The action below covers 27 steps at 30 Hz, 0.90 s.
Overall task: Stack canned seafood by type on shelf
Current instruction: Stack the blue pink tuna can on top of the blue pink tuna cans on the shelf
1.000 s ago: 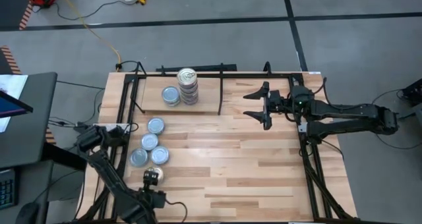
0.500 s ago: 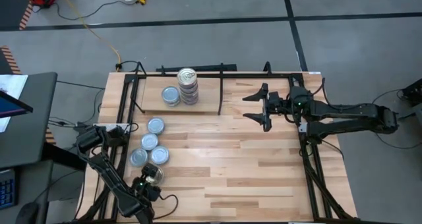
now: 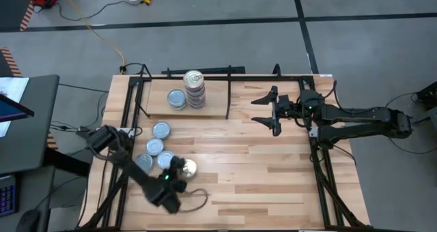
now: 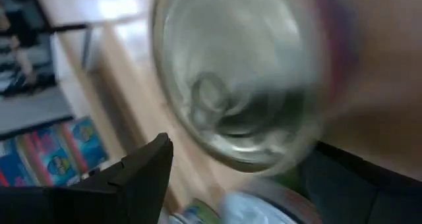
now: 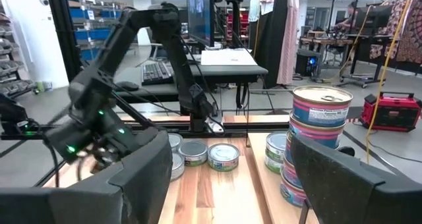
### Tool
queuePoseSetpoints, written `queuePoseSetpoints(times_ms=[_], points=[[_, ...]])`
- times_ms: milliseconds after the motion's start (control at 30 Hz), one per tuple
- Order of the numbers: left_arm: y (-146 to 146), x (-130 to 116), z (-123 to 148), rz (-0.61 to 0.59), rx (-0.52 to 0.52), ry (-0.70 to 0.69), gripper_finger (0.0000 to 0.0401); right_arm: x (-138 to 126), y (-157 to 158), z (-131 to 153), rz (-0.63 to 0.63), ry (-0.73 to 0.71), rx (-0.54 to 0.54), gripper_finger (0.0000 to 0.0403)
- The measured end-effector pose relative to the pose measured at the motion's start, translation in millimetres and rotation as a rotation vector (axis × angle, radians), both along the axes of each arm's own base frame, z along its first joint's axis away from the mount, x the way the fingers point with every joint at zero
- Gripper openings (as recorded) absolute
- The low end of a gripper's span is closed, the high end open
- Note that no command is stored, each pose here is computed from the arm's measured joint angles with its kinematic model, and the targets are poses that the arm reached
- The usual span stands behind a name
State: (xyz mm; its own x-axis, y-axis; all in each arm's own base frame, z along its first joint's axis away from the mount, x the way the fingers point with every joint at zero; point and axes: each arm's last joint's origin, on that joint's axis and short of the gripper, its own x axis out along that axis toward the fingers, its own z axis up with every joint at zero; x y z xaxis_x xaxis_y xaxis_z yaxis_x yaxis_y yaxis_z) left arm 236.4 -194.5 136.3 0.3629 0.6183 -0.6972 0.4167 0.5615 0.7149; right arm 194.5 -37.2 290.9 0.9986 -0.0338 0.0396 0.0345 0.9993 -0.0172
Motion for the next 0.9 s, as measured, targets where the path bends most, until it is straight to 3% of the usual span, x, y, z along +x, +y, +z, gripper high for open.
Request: queuePoseSetpoints(times_ms=[200, 400, 600, 900], points=[[44, 43, -6, 0.091, 0.089, -0.190, 0.0299, 0, 0, 0, 0.000, 0.003, 0.002, 0.0331], [75, 85, -3, 0.089, -0.006, -0.250, 0.0299, 0, 0, -2, -0.001, 0.018, -0.009, 0.0331], [94, 110, 13, 0.166, -0.039, -0.356, 0.0299, 0, 0, -4, -0.001, 0.038, -0.007, 0.0331], [83, 117, 48, 0.131, -0.084, -0.220, 0.0299, -4, 1, -2, -0.001, 0.035, -0.010, 0.0331]])
